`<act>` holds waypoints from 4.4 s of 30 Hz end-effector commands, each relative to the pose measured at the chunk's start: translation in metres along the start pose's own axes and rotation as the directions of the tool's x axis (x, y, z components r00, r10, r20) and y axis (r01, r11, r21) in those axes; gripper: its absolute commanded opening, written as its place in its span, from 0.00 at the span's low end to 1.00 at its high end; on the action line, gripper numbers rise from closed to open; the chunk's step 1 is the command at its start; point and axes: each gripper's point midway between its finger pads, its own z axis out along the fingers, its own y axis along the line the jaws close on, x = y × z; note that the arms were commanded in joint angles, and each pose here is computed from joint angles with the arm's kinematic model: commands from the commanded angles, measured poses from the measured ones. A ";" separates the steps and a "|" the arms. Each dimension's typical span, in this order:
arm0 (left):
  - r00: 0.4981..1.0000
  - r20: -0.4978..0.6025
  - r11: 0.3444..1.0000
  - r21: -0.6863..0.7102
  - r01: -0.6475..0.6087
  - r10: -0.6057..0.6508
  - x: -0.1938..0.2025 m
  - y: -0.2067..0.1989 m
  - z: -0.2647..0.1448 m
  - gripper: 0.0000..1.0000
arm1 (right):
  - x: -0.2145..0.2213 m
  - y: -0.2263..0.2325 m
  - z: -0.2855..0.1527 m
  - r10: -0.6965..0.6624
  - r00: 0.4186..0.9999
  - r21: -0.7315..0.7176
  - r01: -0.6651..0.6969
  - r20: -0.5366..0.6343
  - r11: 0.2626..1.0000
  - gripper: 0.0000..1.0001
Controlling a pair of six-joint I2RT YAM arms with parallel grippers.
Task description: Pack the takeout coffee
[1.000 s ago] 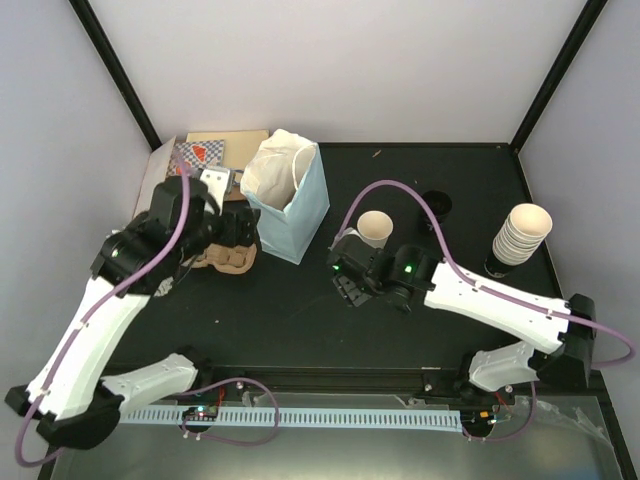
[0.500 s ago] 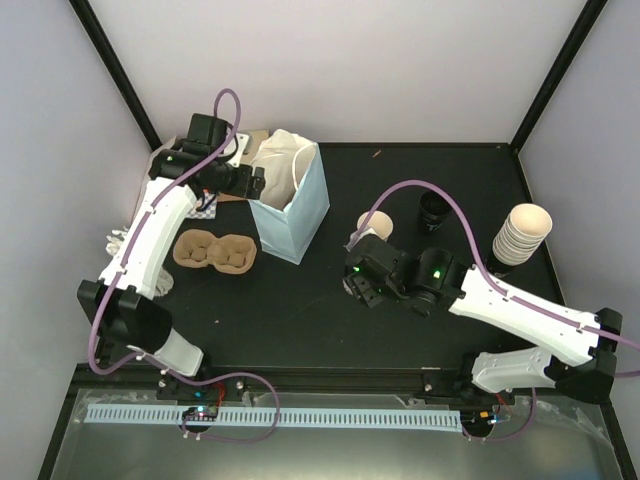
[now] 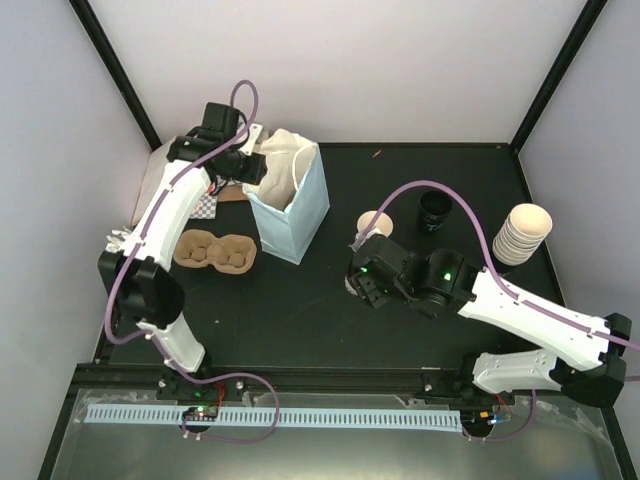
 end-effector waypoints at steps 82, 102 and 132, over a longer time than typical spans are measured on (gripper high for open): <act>0.859 0.246 0.861 0.140 -0.490 0.449 0.109 -0.143 -0.104 0.02 | -0.030 -0.024 -0.136 0.040 0.905 -0.244 0.071 0.423 0.967 0.51; 0.871 0.245 0.861 0.187 -0.472 0.425 0.108 -0.156 -0.105 0.02 | -0.055 0.026 -0.136 -0.002 0.880 -0.395 0.215 0.474 0.893 0.49; 0.900 0.235 0.876 0.237 -0.419 0.367 0.108 -0.164 -0.104 0.02 | -0.071 0.040 -0.094 -0.097 0.902 -0.230 0.210 0.420 0.950 0.45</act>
